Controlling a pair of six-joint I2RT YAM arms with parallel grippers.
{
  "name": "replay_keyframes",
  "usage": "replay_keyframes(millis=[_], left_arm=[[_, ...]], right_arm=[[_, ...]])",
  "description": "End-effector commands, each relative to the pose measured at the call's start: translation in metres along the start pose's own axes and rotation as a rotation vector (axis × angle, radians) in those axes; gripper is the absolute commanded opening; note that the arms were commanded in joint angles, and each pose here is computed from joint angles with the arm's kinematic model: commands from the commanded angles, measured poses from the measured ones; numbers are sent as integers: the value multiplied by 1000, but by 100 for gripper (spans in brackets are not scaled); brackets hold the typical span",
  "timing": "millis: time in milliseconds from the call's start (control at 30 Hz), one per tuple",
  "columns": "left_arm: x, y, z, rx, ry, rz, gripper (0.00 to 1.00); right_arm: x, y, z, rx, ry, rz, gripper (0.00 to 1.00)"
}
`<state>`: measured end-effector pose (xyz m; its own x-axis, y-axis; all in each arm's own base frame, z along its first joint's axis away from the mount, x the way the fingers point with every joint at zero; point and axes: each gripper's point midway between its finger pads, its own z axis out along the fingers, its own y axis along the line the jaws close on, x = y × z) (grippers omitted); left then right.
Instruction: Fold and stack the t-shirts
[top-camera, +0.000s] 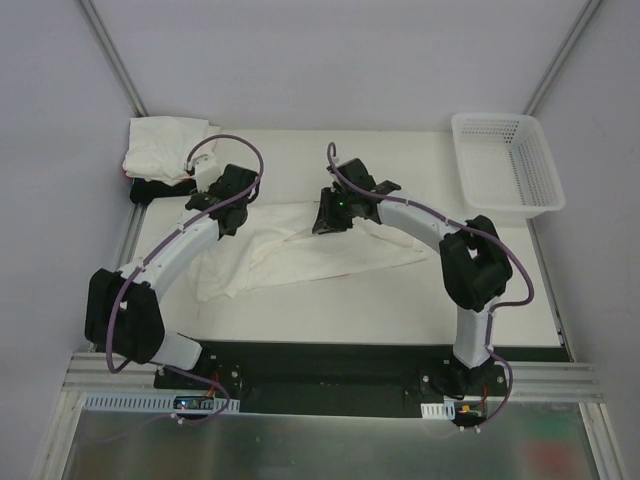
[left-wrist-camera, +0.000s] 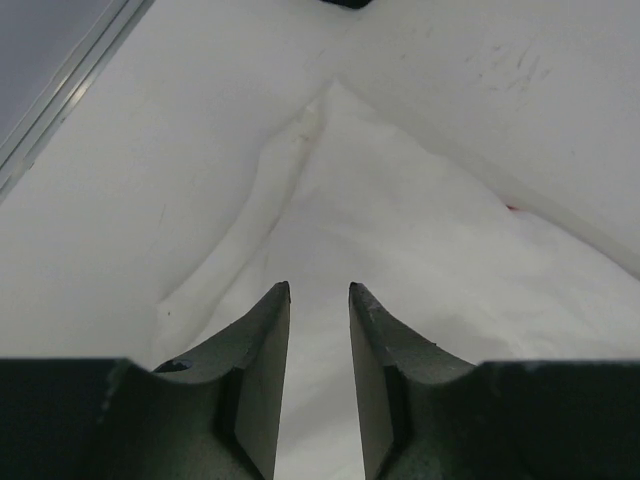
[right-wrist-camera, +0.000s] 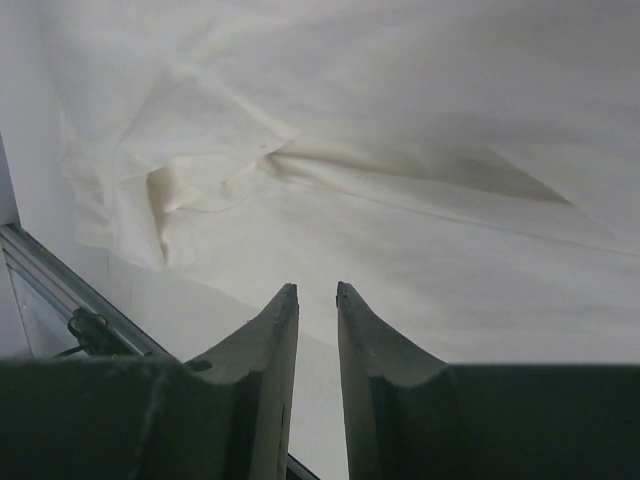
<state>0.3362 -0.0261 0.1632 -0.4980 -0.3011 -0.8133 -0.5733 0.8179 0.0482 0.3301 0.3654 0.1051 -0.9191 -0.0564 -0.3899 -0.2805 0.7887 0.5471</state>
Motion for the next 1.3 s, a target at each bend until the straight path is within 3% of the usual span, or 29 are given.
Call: replay_keyframes(millis=[0, 433, 667, 967, 1267], left_arm=[[-37, 4, 37, -103, -50, -115, 33], [-65, 5, 106, -154, -5, -206, 32], [-45, -1, 124, -143, 67, -211, 30], [-18, -5, 137, -66, 200, -345, 31], [-6, -23, 149, 49, 312, -437, 40]], right_arm=[[-23, -24, -40, -11, -110, 52, 25], [-17, -62, -62, 5, -149, 140, 24], [-26, -63, -63, -21, -161, 164, 24], [-27, -69, -60, -28, -146, 188, 24], [-32, -75, -62, -28, -154, 209, 24]])
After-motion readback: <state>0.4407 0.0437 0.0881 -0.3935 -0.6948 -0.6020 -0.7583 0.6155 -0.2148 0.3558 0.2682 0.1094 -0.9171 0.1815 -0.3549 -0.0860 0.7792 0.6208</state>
